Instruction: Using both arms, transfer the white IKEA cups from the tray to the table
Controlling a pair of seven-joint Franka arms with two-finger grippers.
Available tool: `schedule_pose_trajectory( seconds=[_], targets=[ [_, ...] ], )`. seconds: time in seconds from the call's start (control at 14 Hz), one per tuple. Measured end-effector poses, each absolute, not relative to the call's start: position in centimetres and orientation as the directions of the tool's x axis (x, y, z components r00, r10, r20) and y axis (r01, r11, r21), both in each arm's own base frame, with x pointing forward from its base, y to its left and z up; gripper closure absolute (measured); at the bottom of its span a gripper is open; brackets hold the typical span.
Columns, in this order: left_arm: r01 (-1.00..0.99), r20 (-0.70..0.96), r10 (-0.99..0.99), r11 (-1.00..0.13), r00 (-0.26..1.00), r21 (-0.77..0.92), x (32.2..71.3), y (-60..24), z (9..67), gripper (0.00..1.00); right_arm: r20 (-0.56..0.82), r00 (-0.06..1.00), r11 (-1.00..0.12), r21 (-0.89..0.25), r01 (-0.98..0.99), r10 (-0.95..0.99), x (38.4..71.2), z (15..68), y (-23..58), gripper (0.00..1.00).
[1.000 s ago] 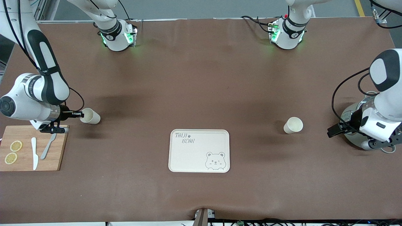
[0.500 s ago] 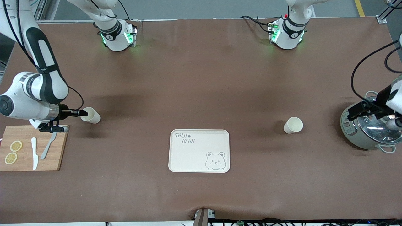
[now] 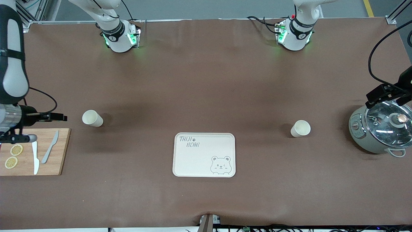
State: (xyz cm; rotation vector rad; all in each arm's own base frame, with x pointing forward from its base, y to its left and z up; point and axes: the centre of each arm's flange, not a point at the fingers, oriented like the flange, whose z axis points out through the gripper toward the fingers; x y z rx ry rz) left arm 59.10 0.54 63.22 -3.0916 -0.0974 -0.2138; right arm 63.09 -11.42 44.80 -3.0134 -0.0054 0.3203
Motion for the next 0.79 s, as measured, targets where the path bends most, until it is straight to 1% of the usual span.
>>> schedule_pose_trajectory(
  seconds=[0.21,0.43,0.57,0.79],
  targets=[
    [0.065,0.161,0.058,-0.997,0.985,-0.037,58.8,0.4,64.7,0.0,-0.079,0.996,-0.996,-0.087,0.025,0.032,64.8,52.3,-10.5,0.0],
    [0.054,0.119,0.048,-0.997,0.992,-0.049,56.8,-0.6,66.2,0.0,0.031,0.996,-0.994,-0.062,0.091,0.089,65.1,59.0,-6.8,0.0],
    [0.051,0.07,0.047,-0.997,0.996,-0.059,54.9,-1.0,67.2,0.0,0.051,0.993,-0.992,-0.057,0.11,0.107,63.7,62.4,-5.6,0.0],
    [0.049,0.042,0.047,-0.997,0.998,-0.052,53.3,-1.3,68.0,0.0,0.007,0.994,-0.992,-0.064,0.108,0.108,59.1,67.2,-5.5,0.0]
  ],
)
